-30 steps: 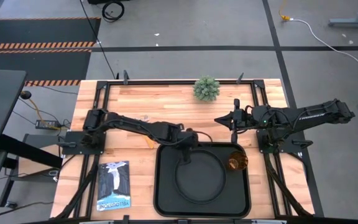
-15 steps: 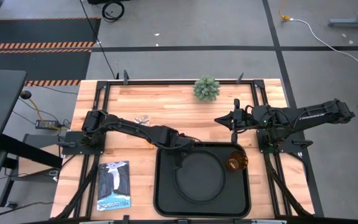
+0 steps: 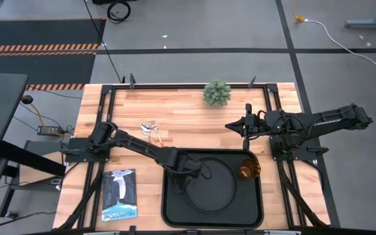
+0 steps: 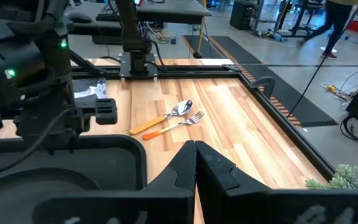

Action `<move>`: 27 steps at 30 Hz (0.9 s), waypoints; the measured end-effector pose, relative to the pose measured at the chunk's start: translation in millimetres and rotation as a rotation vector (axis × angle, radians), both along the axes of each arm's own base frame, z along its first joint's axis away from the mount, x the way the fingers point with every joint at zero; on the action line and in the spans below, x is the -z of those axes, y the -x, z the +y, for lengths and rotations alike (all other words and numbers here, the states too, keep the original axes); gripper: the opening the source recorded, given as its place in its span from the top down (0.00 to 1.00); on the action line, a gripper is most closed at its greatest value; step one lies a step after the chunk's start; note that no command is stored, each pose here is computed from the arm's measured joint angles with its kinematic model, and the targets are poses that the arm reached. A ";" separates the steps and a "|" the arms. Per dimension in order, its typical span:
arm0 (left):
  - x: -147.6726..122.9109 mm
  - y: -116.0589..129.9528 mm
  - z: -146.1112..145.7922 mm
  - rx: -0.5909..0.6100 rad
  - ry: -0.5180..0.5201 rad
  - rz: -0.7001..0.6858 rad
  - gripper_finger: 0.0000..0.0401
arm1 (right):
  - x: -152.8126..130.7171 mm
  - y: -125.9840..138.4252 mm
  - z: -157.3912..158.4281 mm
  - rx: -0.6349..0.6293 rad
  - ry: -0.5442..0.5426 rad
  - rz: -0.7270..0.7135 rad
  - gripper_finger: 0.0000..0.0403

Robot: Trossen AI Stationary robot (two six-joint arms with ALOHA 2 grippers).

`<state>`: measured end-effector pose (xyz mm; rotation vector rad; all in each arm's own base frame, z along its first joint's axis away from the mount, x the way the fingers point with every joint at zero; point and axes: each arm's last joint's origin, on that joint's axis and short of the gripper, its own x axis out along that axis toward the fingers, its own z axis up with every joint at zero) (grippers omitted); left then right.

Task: Pick and place plate/cup/fork/spoon on tray
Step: Put the black plate to the bottom left of the brown cup on the black tray

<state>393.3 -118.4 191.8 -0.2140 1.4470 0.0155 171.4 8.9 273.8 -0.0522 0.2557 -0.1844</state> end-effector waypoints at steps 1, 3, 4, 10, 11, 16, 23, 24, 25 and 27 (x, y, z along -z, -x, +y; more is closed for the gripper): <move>0.4 0.6 -1.3 -0.001 -0.003 0.003 0.65 | -0.1 0.0 0.0 0.000 0.000 -0.001 0.97; 0.6 -0.2 -2.4 -0.002 -0.007 -0.008 0.65 | 0.1 0.0 0.1 -0.003 -0.001 0.001 0.97; 1.7 -1.1 -2.7 0.003 -0.016 -0.015 0.65 | 0.0 0.0 0.1 -0.003 -0.001 0.000 0.97; 14.0 -3.9 -2.0 0.024 -0.088 -0.007 0.65 | 0.0 -0.1 0.5 -0.018 -0.005 0.000 0.97; 15.0 -4.5 -1.3 0.025 -0.113 -0.014 0.65 | 0.0 -0.1 0.5 -0.018 -0.005 0.000 0.97; 14.4 -9.8 1.4 0.009 -0.151 -0.069 0.65 | 0.0 -0.1 0.5 -0.018 -0.006 0.000 0.97; 13.5 -14.7 2.0 0.000 -0.139 -0.115 0.65 | 0.0 -0.1 0.5 -0.017 -0.008 -0.001 0.97; 13.3 -15.4 1.8 -0.001 -0.136 -0.122 0.65 | 0.0 -0.1 0.5 -0.017 -0.008 0.000 0.97; 13.2 -16.0 1.6 -0.001 -0.133 -0.128 0.65 | 0.0 -0.1 0.5 -0.017 -0.008 -0.001 0.97; 12.9 -16.9 0.3 0.001 -0.129 -0.141 0.65 | 0.0 -0.1 0.6 -0.018 -0.008 0.000 0.97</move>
